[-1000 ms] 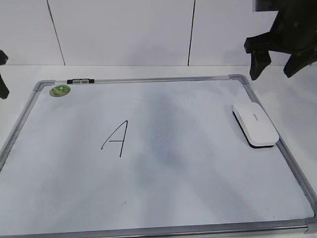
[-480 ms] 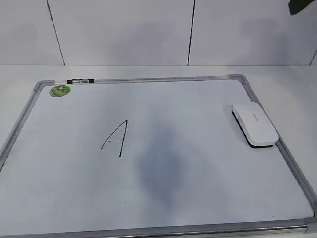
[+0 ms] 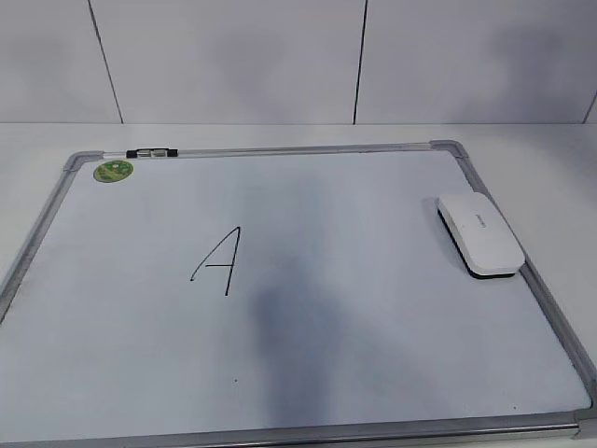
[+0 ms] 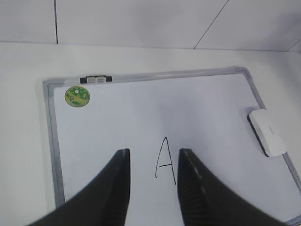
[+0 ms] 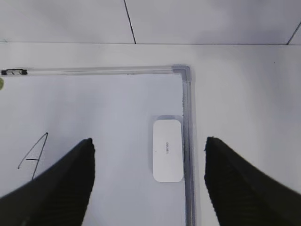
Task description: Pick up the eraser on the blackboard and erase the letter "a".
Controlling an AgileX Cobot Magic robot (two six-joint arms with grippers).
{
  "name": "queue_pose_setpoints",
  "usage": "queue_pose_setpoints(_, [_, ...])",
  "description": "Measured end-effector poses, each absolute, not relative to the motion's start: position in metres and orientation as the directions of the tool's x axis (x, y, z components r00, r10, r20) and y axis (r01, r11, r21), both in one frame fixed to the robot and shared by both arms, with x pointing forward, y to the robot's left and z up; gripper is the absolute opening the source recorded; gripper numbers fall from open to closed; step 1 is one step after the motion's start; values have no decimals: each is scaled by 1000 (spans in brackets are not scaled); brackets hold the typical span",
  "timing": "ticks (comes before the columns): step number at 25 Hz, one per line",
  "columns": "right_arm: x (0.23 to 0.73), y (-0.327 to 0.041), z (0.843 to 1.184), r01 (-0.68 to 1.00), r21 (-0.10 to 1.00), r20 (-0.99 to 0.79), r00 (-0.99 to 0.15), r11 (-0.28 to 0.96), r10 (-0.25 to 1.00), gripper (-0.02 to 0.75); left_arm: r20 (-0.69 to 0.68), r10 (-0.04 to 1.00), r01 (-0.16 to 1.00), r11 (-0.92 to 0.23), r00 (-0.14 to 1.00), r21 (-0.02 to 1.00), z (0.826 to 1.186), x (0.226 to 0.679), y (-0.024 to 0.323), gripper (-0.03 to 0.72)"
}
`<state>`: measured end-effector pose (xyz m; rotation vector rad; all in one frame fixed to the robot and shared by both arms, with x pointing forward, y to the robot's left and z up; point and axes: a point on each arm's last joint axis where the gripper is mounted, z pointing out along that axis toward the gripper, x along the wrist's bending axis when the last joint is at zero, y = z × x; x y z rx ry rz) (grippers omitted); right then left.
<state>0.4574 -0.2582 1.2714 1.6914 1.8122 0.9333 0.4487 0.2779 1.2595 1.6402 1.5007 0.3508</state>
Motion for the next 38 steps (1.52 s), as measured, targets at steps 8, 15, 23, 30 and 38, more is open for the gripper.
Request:
queue_pose_setpoints(8, [395, -265, 1253, 665, 747, 141, -138, -14, 980, 566, -269, 916, 486, 96, 298, 868, 1299, 353, 269, 242])
queue_pose_setpoints(15, [342, -273, 1212, 693, 721, 156, -135, -19, 978, 565, -220, 916, 368, 88, 335, 926, 1301, 284, 263, 242])
queue_pose_setpoints(23, [303, -275, 1180, 701, 713, 199, -170, -24, 965, 565, -218, 915, 361, 88, 338, 929, 1260, 239, 259, 242])
queue_pose_setpoints(30, [290, -275, 1144, 743, 670, 216, -178, -13, 960, 564, -264, 913, 463, 97, 311, 881, 1197, 232, 258, 242])
queue_pose_setpoints(38, [268, -282, 1104, 741, 670, 151, -197, 46, 969, 564, -291, 925, 625, 79, 244, 777, 1118, 242, 264, 242])
